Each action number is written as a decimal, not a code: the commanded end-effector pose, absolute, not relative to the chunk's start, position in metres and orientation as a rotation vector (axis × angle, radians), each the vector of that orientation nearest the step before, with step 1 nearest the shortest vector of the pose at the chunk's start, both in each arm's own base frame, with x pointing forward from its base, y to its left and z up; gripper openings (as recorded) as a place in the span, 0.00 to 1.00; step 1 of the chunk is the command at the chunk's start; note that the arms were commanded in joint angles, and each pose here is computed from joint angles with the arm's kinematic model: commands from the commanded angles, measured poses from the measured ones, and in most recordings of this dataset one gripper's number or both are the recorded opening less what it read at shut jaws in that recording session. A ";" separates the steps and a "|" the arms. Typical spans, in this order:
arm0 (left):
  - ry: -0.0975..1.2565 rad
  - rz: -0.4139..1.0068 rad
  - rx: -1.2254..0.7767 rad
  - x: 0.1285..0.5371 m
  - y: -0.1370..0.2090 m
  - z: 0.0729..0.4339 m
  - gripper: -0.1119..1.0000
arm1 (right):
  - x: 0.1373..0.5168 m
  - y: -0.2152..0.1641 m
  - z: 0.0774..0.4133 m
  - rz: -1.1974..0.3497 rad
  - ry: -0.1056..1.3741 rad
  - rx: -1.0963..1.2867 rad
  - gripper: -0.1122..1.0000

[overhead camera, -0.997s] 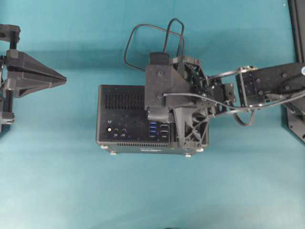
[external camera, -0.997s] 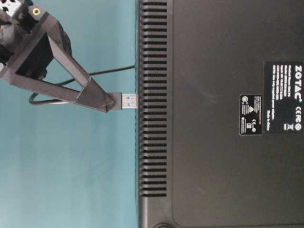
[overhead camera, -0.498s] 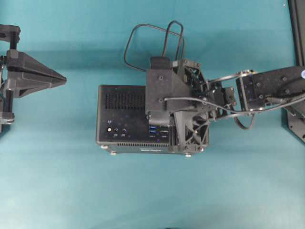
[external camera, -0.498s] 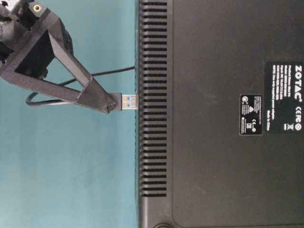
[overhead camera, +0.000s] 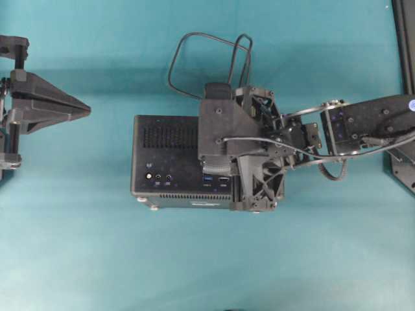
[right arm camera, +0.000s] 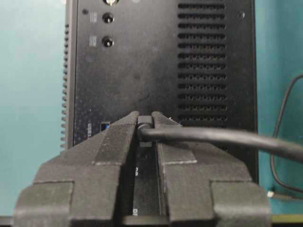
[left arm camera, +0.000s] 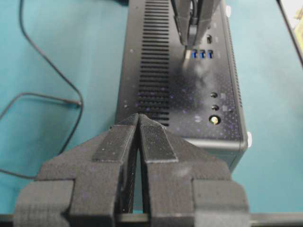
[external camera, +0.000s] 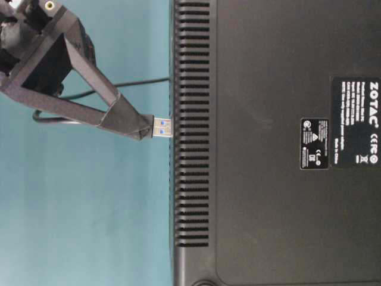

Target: Insert the USB into the PC box with both arms.

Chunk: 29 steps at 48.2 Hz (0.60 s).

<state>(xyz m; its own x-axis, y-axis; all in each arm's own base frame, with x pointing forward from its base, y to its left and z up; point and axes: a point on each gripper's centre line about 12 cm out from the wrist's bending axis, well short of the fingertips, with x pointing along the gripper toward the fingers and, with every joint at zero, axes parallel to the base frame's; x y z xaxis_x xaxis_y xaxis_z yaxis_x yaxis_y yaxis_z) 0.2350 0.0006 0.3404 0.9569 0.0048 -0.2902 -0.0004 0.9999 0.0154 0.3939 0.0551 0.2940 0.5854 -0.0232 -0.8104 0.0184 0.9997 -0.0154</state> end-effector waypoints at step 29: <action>0.270 0.004 0.017 0.235 0.001 0.347 0.17 | 0.392 0.059 0.289 -0.026 0.977 0.001 0.19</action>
